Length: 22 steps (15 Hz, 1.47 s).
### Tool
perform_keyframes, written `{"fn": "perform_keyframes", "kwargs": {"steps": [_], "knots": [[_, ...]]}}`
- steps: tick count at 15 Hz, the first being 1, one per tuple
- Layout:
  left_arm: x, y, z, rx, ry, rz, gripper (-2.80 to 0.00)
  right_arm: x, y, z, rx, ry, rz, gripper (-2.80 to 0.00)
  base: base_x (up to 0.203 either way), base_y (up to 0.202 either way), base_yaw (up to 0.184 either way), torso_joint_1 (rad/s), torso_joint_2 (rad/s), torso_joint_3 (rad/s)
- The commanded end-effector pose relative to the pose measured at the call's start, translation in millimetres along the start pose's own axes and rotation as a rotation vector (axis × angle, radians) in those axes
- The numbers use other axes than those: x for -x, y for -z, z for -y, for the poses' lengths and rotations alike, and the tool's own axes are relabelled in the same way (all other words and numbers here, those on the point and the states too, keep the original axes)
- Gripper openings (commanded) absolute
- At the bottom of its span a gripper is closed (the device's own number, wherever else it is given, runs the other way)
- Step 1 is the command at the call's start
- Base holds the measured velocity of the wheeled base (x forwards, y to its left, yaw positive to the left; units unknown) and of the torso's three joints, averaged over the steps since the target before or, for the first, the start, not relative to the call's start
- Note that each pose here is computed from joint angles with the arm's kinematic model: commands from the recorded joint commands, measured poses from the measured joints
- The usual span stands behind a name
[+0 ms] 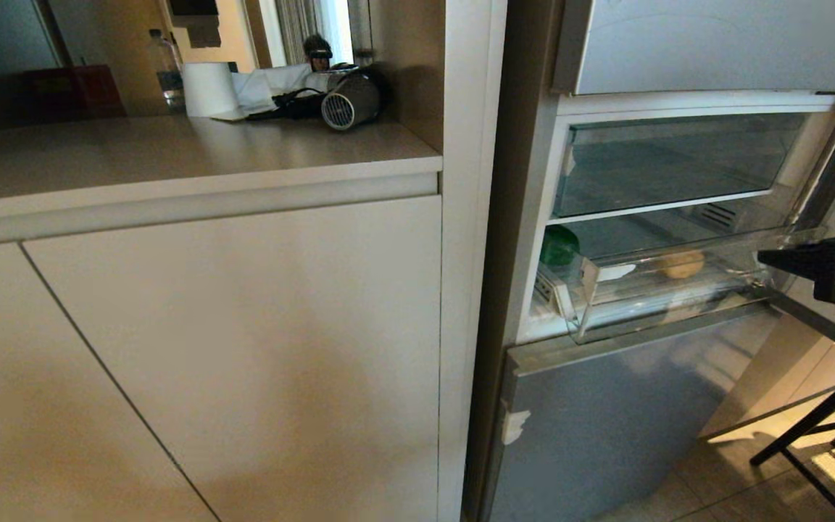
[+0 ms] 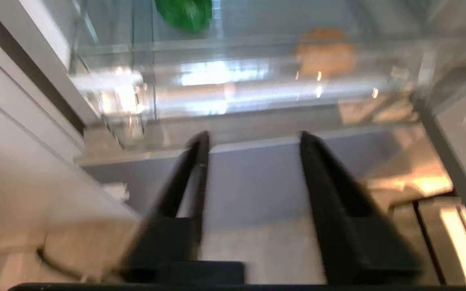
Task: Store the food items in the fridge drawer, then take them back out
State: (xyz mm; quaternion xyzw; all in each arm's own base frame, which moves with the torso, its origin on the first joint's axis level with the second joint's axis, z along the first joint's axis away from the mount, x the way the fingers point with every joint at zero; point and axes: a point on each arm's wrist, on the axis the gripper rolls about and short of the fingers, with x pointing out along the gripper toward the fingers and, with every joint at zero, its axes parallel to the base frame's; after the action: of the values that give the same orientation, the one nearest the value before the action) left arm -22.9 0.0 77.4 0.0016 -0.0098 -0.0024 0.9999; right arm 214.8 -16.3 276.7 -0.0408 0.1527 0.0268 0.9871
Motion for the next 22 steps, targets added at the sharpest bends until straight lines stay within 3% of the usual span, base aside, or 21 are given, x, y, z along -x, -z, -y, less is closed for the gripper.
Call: {"fn": "perform_keyframes", "kwargs": {"steps": [1, 6, 9, 22], "knots": [[-0.7, 2.5, 0.0, 0.0, 0.0, -0.009, -2.8, -10.0, -3.9, 8.5, -0.027, 0.015, -0.088, -2.8, 0.0, 0.0, 0.0, 0.0, 0.0, 0.0], [-0.7, 2.5, 0.0, 0.0, 0.0, -0.009, -2.8, -48.1, -8.6, 34.4, -0.129, 0.071, -0.163, -2.8, 0.0, 0.0, 0.0, 0.0, 0.0, 0.0], [-0.7, 2.5, 0.0, 0.0, 0.0, -0.009, -2.8, -69.8, -7.7, 51.3, -0.153, 0.028, -0.172, -2.8, 0.0, 0.0, 0.0, 0.0, 0.0, 0.0], [-0.7, 2.5, 0.0, 0.0, 0.0, -0.009, -2.8, -170.3, -22.8, 83.8, -0.058, 0.0, -0.131, -2.8, 0.0, 0.0, 0.0, 0.0, 0.0, 0.0]]}}
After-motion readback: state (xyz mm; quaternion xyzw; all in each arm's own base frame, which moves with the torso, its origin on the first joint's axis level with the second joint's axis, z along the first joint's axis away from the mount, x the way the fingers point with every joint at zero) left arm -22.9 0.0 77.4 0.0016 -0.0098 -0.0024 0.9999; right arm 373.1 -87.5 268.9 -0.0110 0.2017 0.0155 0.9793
